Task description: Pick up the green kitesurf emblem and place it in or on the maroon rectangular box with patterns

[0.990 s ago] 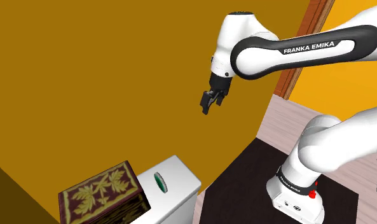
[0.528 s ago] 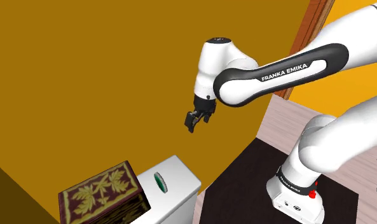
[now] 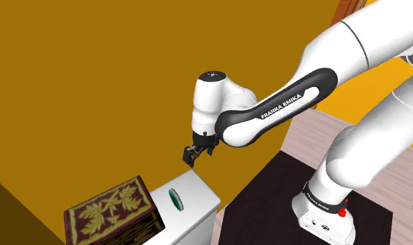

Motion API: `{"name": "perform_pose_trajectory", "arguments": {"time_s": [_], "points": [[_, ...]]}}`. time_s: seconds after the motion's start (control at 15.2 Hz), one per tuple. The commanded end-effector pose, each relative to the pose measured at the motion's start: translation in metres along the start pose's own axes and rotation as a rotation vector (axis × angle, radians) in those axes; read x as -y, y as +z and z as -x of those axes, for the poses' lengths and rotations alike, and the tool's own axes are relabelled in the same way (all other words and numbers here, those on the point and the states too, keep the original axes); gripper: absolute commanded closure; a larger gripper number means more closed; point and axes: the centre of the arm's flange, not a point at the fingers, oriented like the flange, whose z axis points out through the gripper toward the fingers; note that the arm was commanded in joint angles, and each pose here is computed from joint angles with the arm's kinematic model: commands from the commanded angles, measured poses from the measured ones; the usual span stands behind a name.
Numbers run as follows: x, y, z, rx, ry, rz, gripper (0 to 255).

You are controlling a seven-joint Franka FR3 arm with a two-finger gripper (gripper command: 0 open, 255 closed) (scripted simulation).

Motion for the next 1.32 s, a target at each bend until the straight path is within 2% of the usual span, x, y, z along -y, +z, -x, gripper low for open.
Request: {"name": "perform_pose_trajectory", "arguments": {"time_s": [0.0,0.59,1.12,1.25], "points": [[0.021,0.018,-0.001,0.003,0.01,-0.002,0],[0.108,0.099,-0.008,0.018,0.048,0.001,0],[0.108,0.139,-0.008,0.018,0.048,0.001,0],[0.108,0.139,-0.008,0.018,0.048,0.001,0]]}}
